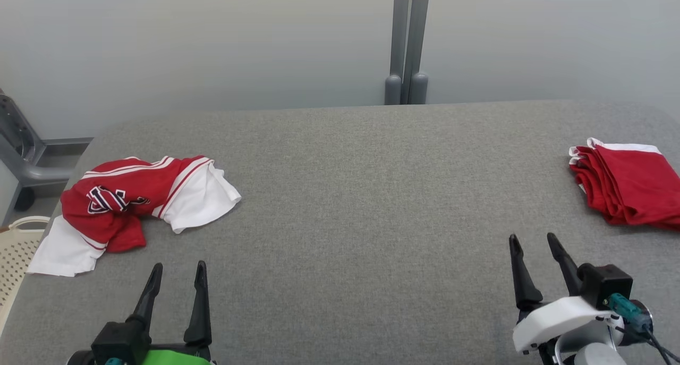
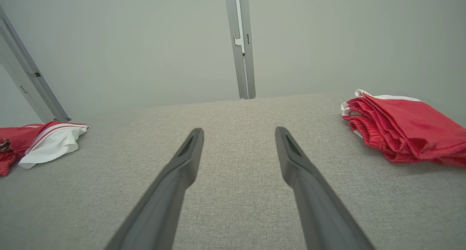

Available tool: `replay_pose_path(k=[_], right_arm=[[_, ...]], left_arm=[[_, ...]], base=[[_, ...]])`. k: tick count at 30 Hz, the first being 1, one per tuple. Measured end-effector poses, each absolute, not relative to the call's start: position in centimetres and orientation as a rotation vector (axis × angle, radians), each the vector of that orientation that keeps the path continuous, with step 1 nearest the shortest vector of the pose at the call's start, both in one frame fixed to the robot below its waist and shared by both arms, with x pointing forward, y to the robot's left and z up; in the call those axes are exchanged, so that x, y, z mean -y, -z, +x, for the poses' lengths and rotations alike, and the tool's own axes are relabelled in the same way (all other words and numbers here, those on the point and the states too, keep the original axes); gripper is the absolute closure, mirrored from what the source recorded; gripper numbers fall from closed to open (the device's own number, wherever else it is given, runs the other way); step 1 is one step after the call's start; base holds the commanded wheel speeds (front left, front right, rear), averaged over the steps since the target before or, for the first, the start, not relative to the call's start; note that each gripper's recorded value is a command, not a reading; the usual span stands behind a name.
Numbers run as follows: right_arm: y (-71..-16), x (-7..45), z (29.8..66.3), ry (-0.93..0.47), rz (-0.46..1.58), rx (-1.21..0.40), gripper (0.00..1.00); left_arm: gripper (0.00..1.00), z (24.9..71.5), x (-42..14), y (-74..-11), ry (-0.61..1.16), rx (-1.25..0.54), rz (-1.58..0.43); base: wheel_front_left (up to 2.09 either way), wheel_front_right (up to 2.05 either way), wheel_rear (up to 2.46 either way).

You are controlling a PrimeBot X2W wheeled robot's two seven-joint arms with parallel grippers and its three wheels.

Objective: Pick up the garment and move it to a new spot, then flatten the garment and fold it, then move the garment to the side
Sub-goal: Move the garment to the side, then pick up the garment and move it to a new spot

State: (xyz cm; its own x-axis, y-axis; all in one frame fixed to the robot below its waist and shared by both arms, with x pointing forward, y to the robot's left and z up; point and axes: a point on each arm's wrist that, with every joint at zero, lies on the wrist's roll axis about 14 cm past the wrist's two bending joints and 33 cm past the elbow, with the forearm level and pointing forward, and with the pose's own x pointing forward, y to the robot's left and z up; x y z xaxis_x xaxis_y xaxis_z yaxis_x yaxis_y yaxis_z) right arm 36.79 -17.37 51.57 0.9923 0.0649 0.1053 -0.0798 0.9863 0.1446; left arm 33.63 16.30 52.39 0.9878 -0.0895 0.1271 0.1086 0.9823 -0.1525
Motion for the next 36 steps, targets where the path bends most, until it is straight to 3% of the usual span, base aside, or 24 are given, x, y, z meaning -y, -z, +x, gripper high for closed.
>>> replay_pose_path(k=[13,36], right_arm=[[-48.9,18.1,34.4,-0.053,0.097,0.026,0.00],[-48.2,18.4,34.4,-0.042,0.103,0.006,0.00]], left_arm=[[0.00,31.3,-17.7,-48.5,0.070,0.017,-0.105],[0.00,30.8,-18.7,-46.8,0.031,-0.033,-0.106]], base=[[0.00,0.00,0.00],[0.00,0.00,0.00]])
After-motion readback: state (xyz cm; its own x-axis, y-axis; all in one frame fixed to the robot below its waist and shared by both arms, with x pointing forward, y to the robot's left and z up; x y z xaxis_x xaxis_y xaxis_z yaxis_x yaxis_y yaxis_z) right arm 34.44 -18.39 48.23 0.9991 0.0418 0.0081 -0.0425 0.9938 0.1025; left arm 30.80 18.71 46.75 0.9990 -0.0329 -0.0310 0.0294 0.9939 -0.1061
